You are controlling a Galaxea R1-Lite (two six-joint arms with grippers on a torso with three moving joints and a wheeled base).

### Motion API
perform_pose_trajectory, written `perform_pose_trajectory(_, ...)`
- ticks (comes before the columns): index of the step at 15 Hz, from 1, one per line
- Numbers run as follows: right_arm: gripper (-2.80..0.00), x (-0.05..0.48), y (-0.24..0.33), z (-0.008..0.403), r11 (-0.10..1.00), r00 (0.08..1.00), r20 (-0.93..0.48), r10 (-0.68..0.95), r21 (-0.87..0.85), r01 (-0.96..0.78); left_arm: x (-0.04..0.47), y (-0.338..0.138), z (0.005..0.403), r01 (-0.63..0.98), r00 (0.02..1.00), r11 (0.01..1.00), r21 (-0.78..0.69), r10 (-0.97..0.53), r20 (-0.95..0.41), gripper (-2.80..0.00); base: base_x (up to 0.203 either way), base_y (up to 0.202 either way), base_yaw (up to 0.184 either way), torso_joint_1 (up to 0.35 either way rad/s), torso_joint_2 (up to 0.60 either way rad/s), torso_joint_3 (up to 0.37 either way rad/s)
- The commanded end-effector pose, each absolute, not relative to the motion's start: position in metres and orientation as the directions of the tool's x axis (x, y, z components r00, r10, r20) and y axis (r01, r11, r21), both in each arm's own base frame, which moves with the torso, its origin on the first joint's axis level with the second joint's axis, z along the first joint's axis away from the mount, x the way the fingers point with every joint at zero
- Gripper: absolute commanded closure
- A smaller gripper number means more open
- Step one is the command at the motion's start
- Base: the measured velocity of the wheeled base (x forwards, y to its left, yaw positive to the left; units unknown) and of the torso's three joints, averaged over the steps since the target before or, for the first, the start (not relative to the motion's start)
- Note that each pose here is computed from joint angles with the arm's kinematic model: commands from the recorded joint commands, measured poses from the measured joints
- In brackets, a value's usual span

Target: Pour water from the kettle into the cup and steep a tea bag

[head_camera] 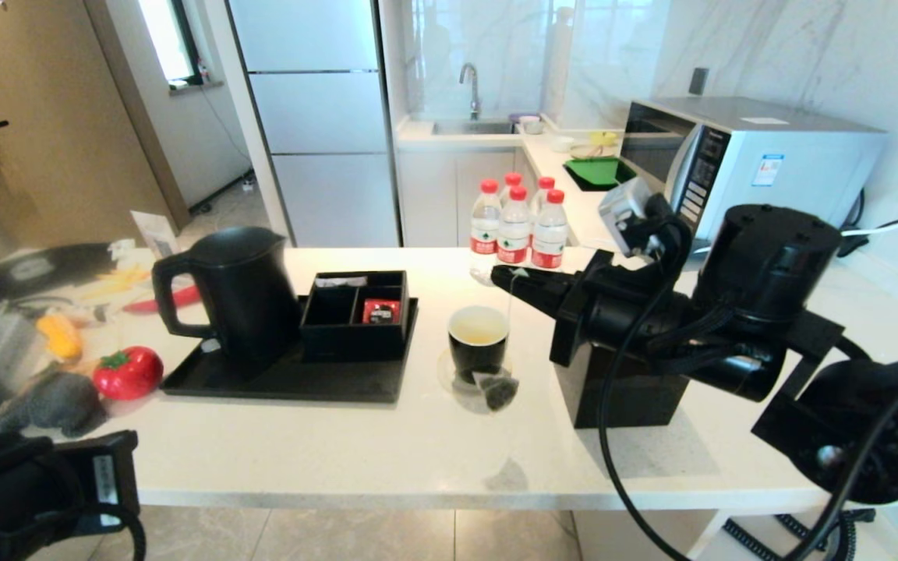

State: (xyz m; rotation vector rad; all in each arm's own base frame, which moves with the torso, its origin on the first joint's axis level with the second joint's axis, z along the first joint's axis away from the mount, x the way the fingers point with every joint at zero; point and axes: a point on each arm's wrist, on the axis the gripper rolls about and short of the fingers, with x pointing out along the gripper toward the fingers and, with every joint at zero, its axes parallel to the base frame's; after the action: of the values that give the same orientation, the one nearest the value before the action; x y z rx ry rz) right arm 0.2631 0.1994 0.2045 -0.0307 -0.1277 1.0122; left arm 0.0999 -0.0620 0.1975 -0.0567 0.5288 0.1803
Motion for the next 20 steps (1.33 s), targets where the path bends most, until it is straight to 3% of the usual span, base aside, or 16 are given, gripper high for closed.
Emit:
perform_pose_trajectory(1,0.0,0.263,0.199,0.205,0.528,0.52,0.097,0.848,-0.088,-0.845,0.102,-0.053,0.192,-0.242,0.811,0.968,0.06,0.236,-0.535,0.0,0.0,0.0,0.0,0.0,0.0,0.0)
perform_pose_trajectory(6,0.0,0.26,0.197,0.207,0.531,0.523,0.101,0.846,-0.089,-0.843,0.117,-0.053,0.176,-0.27,0.739,0.951,0.149,0.304,-0.601,0.0,0.0,0.0,0.0,0.0,0.0,0.0)
perform_pose_trajectory(13,0.0,0.26,0.196,0.208,0.534,0.525,0.1,0.845,-0.089,-0.841,0.125,-0.056,0.162,-0.188,0.856,0.975,-0.118,0.104,-0.506,0.0,0.0,0.0,0.0,0.0,0.0,0.0)
perform_pose_trajectory(17,0.0,0.262,0.195,0.207,0.537,0.529,0.1,0.843,-0.089,-0.839,0.121,-0.021,0.133,-0.399,0.805,0.911,-0.1,0.296,-0.514,0.0,0.0,0.0,0.0,0.0,0.0,0.0)
perform_pose_trajectory(20,0.0,0.263,0.193,0.206,0.542,0.535,0.098,0.839,-0.088,-0.836,0.113,0.008,0.122,-0.604,0.703,0.792,-0.086,0.478,-0.526,0.0,0.0,0.0,0.0,0.0,0.0,0.0)
